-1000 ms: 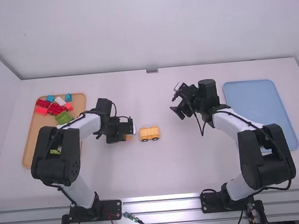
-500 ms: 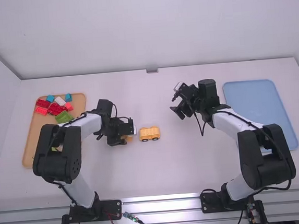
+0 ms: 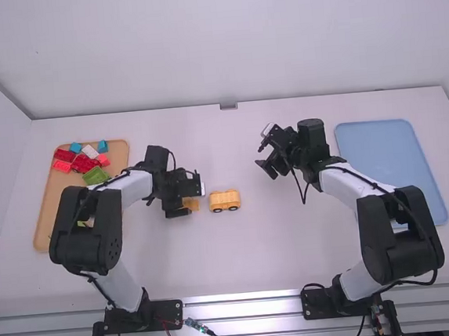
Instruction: Assemble lego blocks to make yellow taxi
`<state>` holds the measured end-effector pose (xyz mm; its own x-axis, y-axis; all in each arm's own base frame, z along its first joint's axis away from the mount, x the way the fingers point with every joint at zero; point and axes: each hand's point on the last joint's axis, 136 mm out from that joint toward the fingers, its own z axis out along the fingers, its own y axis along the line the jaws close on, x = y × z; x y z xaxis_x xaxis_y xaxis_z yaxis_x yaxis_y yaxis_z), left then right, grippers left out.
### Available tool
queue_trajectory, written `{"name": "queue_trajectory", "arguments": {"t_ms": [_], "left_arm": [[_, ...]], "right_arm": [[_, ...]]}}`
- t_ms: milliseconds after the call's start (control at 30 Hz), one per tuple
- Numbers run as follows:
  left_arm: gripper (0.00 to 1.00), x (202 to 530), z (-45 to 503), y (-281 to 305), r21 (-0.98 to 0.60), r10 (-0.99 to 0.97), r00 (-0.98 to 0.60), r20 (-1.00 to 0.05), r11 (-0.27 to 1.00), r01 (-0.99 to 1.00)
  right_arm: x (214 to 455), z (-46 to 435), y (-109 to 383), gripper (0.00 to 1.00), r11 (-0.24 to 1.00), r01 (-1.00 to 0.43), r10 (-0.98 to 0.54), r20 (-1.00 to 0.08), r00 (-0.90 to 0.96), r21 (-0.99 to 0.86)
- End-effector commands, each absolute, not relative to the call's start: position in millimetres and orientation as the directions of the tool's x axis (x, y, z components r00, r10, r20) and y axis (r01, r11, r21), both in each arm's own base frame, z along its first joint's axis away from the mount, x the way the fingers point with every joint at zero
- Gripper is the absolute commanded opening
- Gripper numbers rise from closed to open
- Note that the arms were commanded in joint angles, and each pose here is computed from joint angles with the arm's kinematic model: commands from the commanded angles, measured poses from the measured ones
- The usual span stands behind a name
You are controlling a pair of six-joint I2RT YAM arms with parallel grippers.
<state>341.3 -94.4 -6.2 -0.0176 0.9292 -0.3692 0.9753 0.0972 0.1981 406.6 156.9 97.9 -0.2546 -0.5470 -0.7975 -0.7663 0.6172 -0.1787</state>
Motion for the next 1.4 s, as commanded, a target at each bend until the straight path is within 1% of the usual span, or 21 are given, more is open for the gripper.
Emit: {"name": "queue_trajectory", "arguments": {"t_ms": [0, 133, 233, 333, 367, 400, 533, 633, 667, 700, 733, 800, 900, 1000, 1133, 1300, 1367], "left_arm": [[0.99, 327.7, -15.2, -93.6, 0.147, 0.934, -0.030, -0.357, 0.088, 0.985], [0.99, 318.0, -13.9, -97.4, 0.104, 0.926, -0.025, -0.378, 0.070, 0.992], [0.99, 316.2, -4.9, -106.1, 0.109, 0.898, 0.044, -0.438, 0.004, 0.994], [0.99, 316.3, 5.1, -110.8, 0.126, 0.851, 0.094, -0.516, -0.033, 0.991], [0.99, 316.8, 8.7, -110.9, 0.134, 0.829, 0.102, -0.550, -0.033, 0.990], [0.99, 316.9, 9.2, -110.8, 0.135, 0.826, 0.101, -0.555, -0.031, 0.990], [0.99, 319.1, 21.6, -102.5, 0.152, 0.735, 0.085, -0.672, 0.025, 0.988], [0.99, 317.6, 24.4, -101.0, 0.150, 0.693, 0.070, -0.717, 0.057, 0.987], [0.99, 316.0, 22.9, -100.5, 0.155, 0.675, 0.066, -0.735, 0.072, 0.985], [0.99, 313.7, 20.2, -100.8, 0.160, 0.668, 0.069, -0.741, 0.076, 0.984], [0.99, 313.3, 19.8, -100.9, 0.160, 0.667, 0.069, -0.742, 0.076, 0.984], [0.99, 309.2, 12.9, -104.0, 0.178, 0.665, 0.087, -0.742, 0.070, 0.982], [0.99, 306.8, 7.5, -108.0, 0.178, 0.664, 0.080, -0.744, 0.081, 0.981], [0.99, 312.7, 5.1, -107.9, 0.162, 0.663, 0.031, -0.748, 0.137, 0.977], [0.99, 320.6, 6.9, -104.4, 0.147, 0.646, -0.017, -0.763, 0.199, 0.969], [0.99, 324.0, 7.6, -104.1, 0.154, 0.650, -0.013, -0.760, 0.199, 0.968], [1.00, 325.5, 5.9, -104.1, 0.148, 0.644, -0.015, -0.765, 0.198, 0.969]], "right_arm": [[409.1, 109.0, 155.6, 0.99, 0.623, -0.758, -0.540, -0.808, -0.236, -0.195], [406.6, 107.0, 156.2, 0.99, 0.620, -0.763, -0.540, -0.805, -0.245, -0.183], [401.4, 104.5, 160.1, 0.99, 0.605, -0.779, -0.539, -0.804, -0.251, -0.162], [393.1, 101.9, 168.7, 0.99, 0.543, -0.819, -0.573, -0.794, -0.201, -0.184], [389.4, 100.9, 172.1, 0.99, 0.518, -0.834, -0.584, -0.791, -0.182, -0.190], [388.8, 100.6, 172.6, 0.99, 0.515, -0.836, -0.585, -0.791, -0.181, -0.190], [371.2, 99.9, 190.1, 0.99, 0.399, -0.897, -0.595, -0.798, -0.094, -0.192], [363.4, 100.4, 199.2, 0.99, 0.346, -0.921, -0.577, -0.815, -0.058, -0.180], [357.0, 99.6, 205.1, 0.99, 0.299, -0.940, -0.556, -0.831, -0.029, -0.167], [350.1, 96.1, 210.9, 0.99, 0.248, -0.956, -0.535, -0.845, -0.002, -0.155], [349.3, 95.5, 211.7, 0.99, 0.241, -0.958, -0.533, -0.846, 0.002, -0.154], [338.5, 86.2, 220.6, 0.99, 0.153, -0.979, -0.492, -0.870, 0.045, -0.137], [327.0, 79.2, 229.1, 0.99, 0.087, -0.993, -0.424, -0.905, 0.036, -0.080], [316.7, 71.8, 236.0, 0.99, 0.024, -0.998, -0.385, -0.921, 0.051, -0.065], [301.5, 64.1, 245.9, 0.99, -0.044, -0.995, -0.402, -0.911, 0.096, -0.086], [298.4, 48.7, 254.1, 0.99, -0.045, -0.994, -0.489, -0.865, 0.111, -0.101], [290.9, 44.2, 260.0, 0.99, -0.065, -0.992, -0.499, -0.858, 0.122, -0.104]]}}
